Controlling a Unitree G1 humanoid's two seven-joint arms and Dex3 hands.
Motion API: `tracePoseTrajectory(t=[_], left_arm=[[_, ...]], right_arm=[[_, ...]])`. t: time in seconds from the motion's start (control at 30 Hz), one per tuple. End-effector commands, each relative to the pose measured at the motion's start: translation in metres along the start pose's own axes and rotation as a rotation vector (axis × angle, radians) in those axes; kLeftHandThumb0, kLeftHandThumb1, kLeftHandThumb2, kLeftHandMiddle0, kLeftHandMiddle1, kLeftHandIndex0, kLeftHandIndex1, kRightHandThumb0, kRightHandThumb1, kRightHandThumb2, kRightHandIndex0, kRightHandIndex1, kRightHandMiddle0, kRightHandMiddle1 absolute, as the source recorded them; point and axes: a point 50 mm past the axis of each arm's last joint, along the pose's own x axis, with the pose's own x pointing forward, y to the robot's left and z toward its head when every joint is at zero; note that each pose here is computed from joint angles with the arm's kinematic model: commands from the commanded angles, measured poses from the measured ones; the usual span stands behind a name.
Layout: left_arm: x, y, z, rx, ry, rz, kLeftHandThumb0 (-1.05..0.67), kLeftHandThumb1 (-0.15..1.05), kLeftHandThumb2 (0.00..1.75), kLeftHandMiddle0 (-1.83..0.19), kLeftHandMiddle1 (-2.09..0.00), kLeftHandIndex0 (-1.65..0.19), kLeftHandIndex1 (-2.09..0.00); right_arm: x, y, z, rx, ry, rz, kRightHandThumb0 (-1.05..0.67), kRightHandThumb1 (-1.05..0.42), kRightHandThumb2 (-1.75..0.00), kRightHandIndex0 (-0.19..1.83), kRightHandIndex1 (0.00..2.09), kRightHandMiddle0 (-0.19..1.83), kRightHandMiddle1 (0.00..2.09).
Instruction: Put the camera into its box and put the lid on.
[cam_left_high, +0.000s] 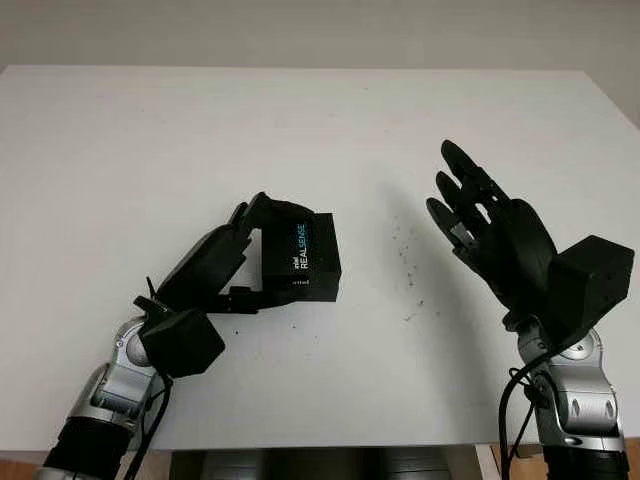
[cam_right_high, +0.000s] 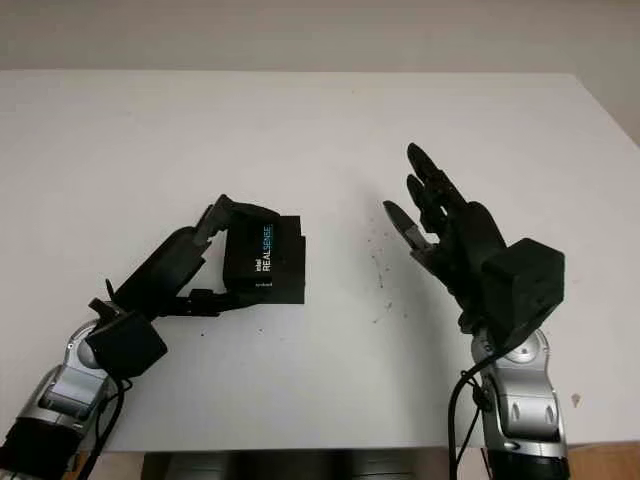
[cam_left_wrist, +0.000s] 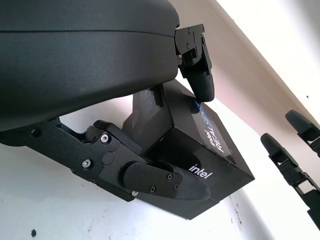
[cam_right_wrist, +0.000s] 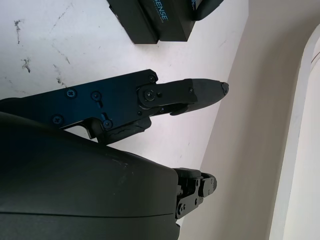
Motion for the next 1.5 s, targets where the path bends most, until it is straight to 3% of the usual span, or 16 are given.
tracePoseTrajectory(t=[0.0, 0.2, 0.53, 0.73, 1.0, 1.4, 1.47], left_arm=[[0.0, 0.002, -0.006, 0.014, 0.02, -0.016, -0.22, 1.05, 0.48, 0.07, -1.6, 0.01, -1.41], [0.005, 0.001, -0.02, 0.045, 0.054, -0.054, -0.23, 1.05, 0.45, 0.08, -1.67, 0.01, -1.45], [0.021, -0.01, -0.029, 0.062, 0.065, -0.064, -0.25, 1.05, 0.44, 0.19, -1.82, 0.07, -1.44], [0.032, -0.02, -0.021, 0.102, -0.009, -0.097, -0.24, 1.05, 0.46, 0.16, -1.69, 0.12, -1.53], [0.036, -0.024, -0.011, 0.096, -0.075, -0.104, -0.26, 1.05, 0.44, 0.19, -1.94, 0.14, -1.63], [0.042, -0.023, 0.016, 0.179, -0.207, -0.162, -0.28, 1.05, 0.46, 0.19, -1.98, 0.13, -1.66], [0.043, -0.022, 0.021, 0.247, -0.226, -0.199, -0.3, 1.05, 0.47, 0.19, -1.85, 0.16, -1.6]], right_arm=[[-0.001, -0.002, 0.003, -0.009, -0.016, 0.0, -0.63, -1.05, -0.23, 0.12, 0.05, 0.15, 0.05], [-0.001, -0.003, 0.004, -0.01, -0.008, -0.003, -0.63, -1.05, -0.23, 0.12, 0.06, 0.16, 0.06], [-0.003, -0.003, 0.003, 0.001, -0.001, 0.001, -0.63, -1.05, -0.23, 0.11, 0.05, 0.15, 0.05], [-0.003, -0.004, 0.003, -0.023, -0.009, -0.007, -0.65, -1.05, -0.22, 0.14, 0.06, 0.17, 0.06], [-0.002, -0.001, 0.002, -0.005, -0.016, 0.006, -0.63, -1.05, -0.24, 0.11, 0.05, 0.14, 0.05], [-0.003, 0.002, 0.002, 0.004, -0.008, -0.011, -0.63, -1.05, -0.24, 0.12, 0.05, 0.14, 0.05], [-0.003, 0.002, 0.002, 0.006, -0.005, -0.01, -0.63, -1.05, -0.24, 0.11, 0.05, 0.14, 0.05]])
